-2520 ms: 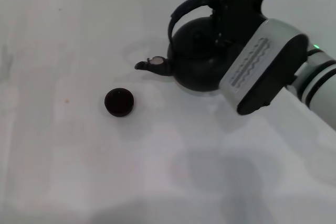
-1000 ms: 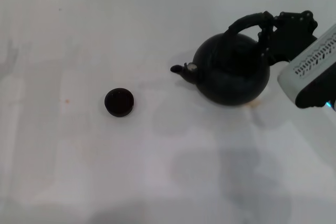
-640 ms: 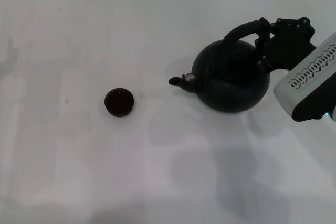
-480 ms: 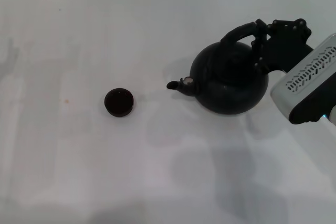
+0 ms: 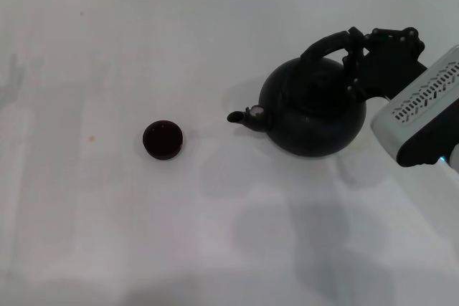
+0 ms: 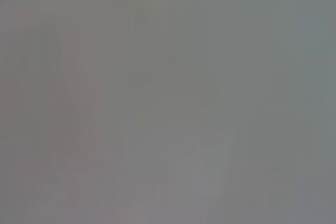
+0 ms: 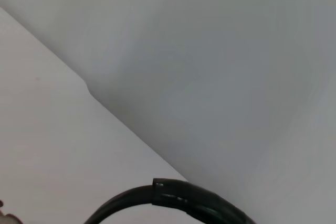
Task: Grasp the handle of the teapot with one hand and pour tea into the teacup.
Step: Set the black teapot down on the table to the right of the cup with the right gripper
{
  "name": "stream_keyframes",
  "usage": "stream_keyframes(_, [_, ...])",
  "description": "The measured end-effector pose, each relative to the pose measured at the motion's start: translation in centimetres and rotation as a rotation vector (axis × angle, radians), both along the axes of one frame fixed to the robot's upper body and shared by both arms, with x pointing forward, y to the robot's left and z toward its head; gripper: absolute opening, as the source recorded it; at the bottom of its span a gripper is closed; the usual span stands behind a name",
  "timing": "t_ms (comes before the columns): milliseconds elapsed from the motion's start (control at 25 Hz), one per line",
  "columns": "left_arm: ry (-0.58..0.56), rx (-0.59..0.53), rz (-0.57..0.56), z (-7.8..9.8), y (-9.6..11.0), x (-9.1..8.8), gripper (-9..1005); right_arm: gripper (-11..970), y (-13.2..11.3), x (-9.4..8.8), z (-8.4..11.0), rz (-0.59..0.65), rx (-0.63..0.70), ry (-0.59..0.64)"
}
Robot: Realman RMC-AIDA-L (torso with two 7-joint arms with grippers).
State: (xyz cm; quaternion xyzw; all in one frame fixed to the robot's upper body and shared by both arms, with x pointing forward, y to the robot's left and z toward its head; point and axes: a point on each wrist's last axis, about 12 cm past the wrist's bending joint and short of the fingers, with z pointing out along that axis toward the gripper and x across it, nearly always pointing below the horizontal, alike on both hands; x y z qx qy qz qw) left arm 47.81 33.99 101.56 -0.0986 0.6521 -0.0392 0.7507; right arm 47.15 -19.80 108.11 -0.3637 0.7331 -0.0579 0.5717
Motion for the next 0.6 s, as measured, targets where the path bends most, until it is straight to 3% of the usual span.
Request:
stream_keyframes(400, [-0.003,0.000,-0.001,0.08,-0.06,0.16,892,144,-0.34,-0.24,-0.06,-0.013,0.013,0.010])
stream_keyframes(600, [-0.009,0.000,-0.005,0.22,-0.14,0.41,892,308,-0.43,-0.32,-0.09,-0.010,0.011,0.013])
